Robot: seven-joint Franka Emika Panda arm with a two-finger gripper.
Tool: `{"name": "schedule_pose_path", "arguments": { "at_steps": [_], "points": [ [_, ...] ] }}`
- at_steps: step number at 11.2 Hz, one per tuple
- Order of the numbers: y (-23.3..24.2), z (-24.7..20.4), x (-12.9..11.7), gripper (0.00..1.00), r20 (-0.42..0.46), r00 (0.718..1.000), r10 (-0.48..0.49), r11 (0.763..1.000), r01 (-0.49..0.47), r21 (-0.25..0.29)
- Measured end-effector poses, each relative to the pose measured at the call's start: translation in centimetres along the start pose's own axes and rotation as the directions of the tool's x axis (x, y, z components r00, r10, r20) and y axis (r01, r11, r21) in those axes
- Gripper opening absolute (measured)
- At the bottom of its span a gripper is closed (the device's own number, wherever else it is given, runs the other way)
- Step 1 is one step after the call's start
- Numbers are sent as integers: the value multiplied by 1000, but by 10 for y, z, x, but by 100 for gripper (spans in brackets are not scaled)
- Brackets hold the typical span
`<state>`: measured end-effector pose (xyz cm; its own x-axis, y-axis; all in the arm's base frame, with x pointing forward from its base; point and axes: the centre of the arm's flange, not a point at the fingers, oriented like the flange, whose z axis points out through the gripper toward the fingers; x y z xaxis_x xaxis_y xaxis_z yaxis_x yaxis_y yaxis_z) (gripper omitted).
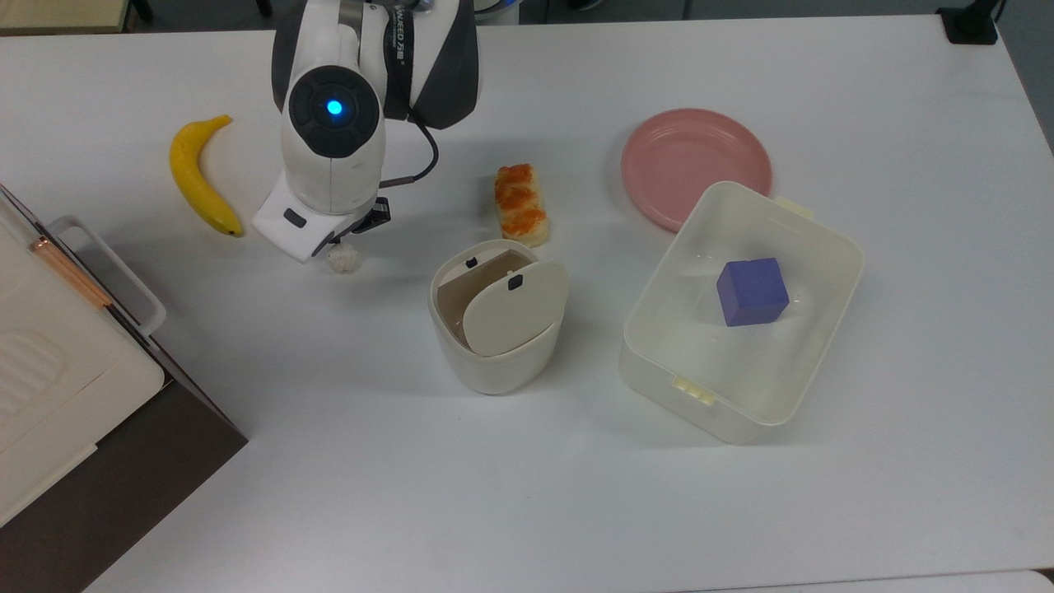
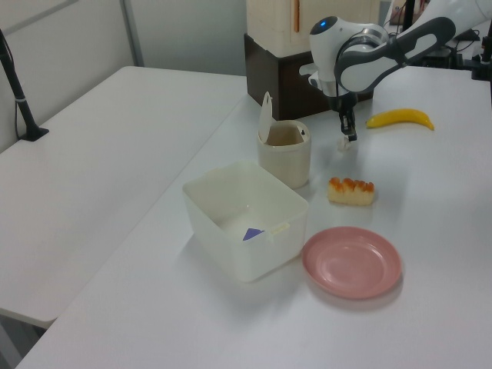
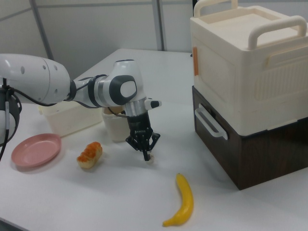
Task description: Grab it up and put it in the trash
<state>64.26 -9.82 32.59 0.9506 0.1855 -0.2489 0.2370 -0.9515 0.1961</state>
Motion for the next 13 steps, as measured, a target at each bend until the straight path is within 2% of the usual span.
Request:
{"name": "schedule_pose_path", "arguments": {
  "at_steps": [2, 9, 10, 13],
  "points": [
    [0, -3, 1, 1, -12, 1000, 15, 1000, -15, 26],
    [15, -20, 0, 1, -46, 998, 41, 999, -40, 24],
    [14, -19, 0, 4, -44, 998, 45, 999, -44, 25],
    [12, -10, 3, 51, -31, 998, 55, 998, -54, 29]
  ]
}}
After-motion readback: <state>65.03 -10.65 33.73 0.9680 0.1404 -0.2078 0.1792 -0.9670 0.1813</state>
